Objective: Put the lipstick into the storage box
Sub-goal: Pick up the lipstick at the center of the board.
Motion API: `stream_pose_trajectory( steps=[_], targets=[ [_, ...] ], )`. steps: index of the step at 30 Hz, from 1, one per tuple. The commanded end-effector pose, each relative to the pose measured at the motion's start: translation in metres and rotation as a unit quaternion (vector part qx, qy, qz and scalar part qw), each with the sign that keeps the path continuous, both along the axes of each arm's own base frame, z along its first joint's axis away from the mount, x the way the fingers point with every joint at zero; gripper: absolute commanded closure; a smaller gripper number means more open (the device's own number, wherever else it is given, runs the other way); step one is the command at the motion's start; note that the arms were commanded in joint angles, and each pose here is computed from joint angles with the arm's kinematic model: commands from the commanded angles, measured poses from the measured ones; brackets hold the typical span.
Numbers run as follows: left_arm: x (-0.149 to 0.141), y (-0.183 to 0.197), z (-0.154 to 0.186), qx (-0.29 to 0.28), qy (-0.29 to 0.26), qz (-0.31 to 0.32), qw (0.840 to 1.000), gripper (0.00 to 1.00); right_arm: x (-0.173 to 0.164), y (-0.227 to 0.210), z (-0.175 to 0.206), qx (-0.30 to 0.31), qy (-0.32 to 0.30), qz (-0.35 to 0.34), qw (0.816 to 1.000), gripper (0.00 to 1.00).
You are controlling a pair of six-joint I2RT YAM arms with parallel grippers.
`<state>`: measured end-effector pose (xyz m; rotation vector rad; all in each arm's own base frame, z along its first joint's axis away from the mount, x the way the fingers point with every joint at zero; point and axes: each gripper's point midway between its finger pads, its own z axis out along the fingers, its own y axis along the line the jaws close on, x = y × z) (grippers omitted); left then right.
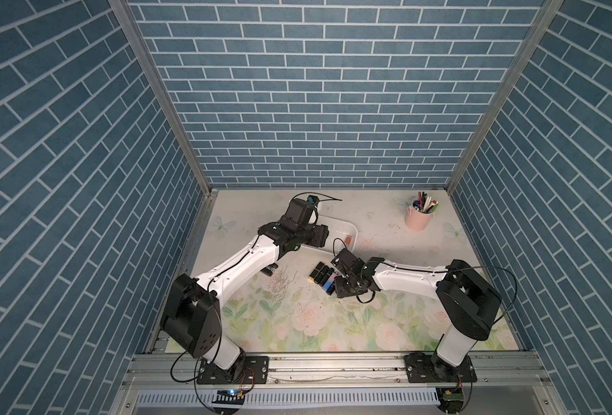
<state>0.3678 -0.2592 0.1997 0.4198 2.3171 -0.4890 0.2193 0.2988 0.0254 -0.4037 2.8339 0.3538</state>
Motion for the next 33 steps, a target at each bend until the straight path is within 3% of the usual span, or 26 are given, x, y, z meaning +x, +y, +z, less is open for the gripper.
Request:
stream_pose_trajectory(
  steps=[1,13,20,24,33],
  targets=[
    [-0.003,0.0,0.007,-0.01,-0.006,-0.001,1.0,0.32,-0.003,-0.009,-0.004,-0.028,0.002,0.003,1.0,0.52],
    [-0.007,0.001,0.008,-0.012,-0.004,-0.002,1.0,0.32,-0.016,-0.027,-0.021,-0.061,0.026,0.003,0.998,0.59],
    [-0.008,0.004,0.003,-0.016,0.003,-0.001,1.0,0.3,-0.018,-0.029,-0.02,-0.059,0.027,0.002,0.998,0.79],
    [-0.008,0.004,0.007,-0.036,0.006,-0.003,0.999,0.3,-0.016,-0.03,-0.014,-0.057,0.017,-0.001,0.998,0.87],
    [-0.008,0.009,0.032,-0.123,0.009,-0.02,0.992,0.24,0.011,-0.039,0.023,-0.03,-0.037,-0.027,0.998,0.88]
  ],
)
